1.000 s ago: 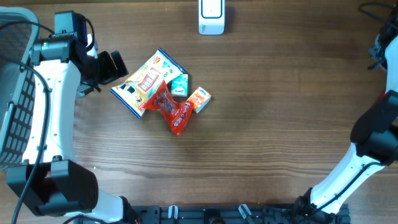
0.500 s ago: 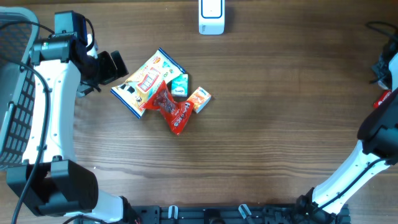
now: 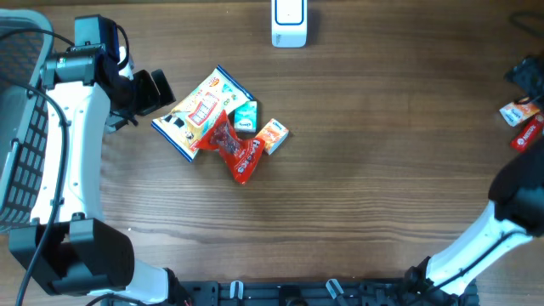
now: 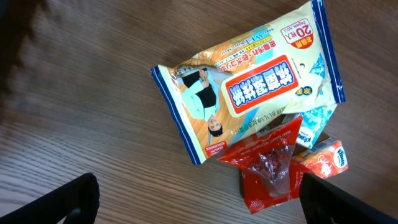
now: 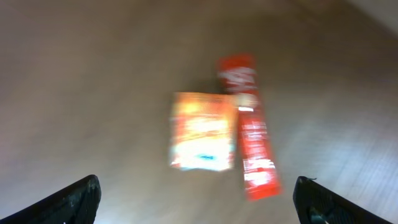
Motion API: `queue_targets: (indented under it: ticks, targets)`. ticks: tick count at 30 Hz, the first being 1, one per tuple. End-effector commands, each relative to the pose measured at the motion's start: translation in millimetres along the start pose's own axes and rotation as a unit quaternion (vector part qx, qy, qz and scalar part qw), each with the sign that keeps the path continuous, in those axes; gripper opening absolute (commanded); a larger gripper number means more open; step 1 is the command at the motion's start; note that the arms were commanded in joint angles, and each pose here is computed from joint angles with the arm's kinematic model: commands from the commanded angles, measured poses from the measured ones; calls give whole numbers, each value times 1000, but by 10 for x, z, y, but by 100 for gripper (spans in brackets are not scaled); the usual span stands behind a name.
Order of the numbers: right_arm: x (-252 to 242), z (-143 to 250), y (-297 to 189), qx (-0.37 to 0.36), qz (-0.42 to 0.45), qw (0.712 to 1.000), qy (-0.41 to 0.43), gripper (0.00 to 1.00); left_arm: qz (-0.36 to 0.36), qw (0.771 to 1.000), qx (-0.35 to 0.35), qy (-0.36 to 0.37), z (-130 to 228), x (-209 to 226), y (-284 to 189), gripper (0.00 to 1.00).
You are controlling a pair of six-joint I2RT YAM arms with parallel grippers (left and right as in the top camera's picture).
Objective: Scan the item barcode
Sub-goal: 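Carry the orange pack to the right edge beside the stick and release, then return the right gripper to the pile and grasp the next tissue pack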
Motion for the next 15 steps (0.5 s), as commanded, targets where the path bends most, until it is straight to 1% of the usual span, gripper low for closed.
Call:
queue_targets:
  ticks: [1,3,4,7,10,15]
  targets:
    - [611,-329,-1332,-61,-268,961,-7,99,-7,1000,5,-6,8,30,42,100]
    - [795,-280,-1940,-67,-380,922,-30,99,-7,1000,5,-6,8,30,42,100]
    - [841,-233,-2172,-68,-415,907,-41,99,-7,1000,5,-6,9,30,42,100]
    - [917,2,-2673,-52,-476,875,-68,99,-7,1000,5,-6,8,30,42,100]
    - [1002,317,-2852,-6,-491,867,-84,100,-7,1000,5,-6,8,30,42,100]
    - [1273,1037,-2829,94,-482,857,-158,100,-7,1000,5,-6,8,30,42,100]
Point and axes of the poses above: each gripper's point midway between its finger pads, its own y axis out along the fingers, its own x axis along the line the jaws close on, z = x × y, the point moved 2 cm from there along -y, back along the fingers
